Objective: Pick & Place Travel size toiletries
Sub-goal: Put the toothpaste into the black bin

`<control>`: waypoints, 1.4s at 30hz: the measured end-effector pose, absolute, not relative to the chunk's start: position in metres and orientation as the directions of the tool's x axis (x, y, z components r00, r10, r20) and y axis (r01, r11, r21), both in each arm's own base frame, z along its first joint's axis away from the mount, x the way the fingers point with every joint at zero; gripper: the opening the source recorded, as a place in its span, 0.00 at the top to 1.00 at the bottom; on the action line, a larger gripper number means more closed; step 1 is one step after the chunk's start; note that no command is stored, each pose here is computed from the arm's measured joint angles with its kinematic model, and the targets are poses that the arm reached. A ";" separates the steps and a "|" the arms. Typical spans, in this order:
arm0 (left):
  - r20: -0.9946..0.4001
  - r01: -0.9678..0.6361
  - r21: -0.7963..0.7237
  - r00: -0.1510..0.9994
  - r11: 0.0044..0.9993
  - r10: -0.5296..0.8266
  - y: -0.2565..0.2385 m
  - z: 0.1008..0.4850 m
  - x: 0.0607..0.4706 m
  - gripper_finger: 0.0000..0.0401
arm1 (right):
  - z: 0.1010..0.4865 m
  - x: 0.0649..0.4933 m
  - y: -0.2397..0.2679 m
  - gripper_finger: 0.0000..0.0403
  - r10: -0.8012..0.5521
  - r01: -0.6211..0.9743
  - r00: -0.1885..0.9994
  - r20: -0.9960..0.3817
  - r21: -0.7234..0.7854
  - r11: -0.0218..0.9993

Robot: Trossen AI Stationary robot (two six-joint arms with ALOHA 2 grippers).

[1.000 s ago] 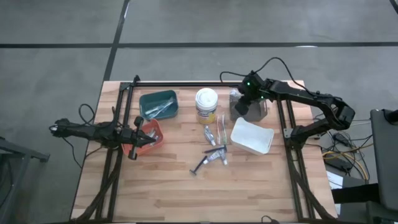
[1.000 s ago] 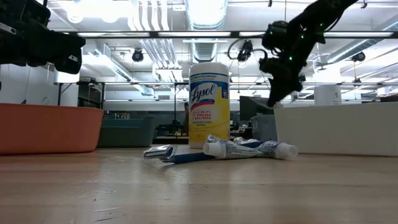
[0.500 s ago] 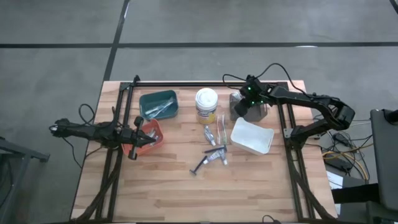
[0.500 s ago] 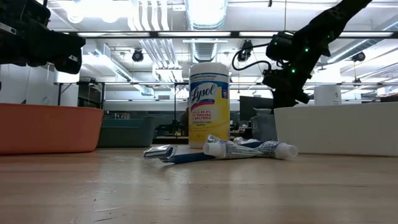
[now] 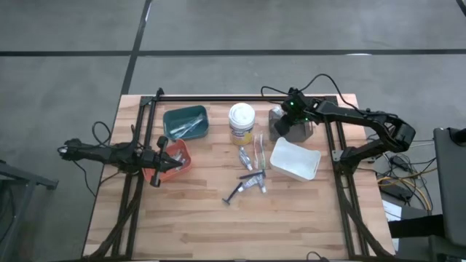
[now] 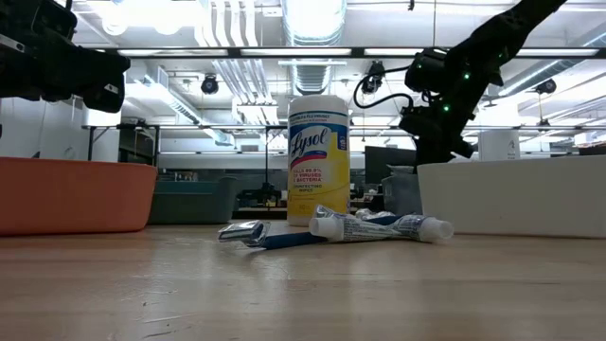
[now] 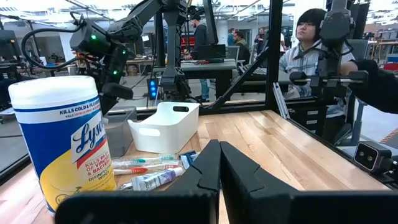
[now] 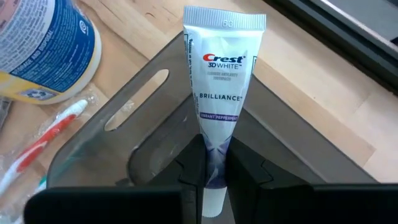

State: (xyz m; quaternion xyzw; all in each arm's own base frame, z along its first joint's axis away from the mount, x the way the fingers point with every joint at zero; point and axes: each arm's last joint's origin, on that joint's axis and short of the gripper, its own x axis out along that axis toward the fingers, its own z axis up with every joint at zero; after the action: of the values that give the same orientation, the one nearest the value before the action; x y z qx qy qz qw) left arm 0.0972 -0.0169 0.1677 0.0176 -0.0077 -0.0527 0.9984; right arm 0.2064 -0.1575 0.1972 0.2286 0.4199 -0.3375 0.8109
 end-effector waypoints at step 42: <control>0.013 0.105 0.036 0.994 0.994 -0.106 -0.017 0.168 0.097 0.98 | 0.193 0.208 -0.150 0.69 -0.371 0.754 0.380 -0.848 0.051 0.655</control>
State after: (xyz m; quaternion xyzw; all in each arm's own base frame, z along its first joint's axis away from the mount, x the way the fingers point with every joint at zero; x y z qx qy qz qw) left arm 0.0972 -0.0169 0.1677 0.0175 -0.0076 -0.0528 0.9984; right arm 0.2079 -0.1504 0.1931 0.2215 0.4323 -0.3511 0.8005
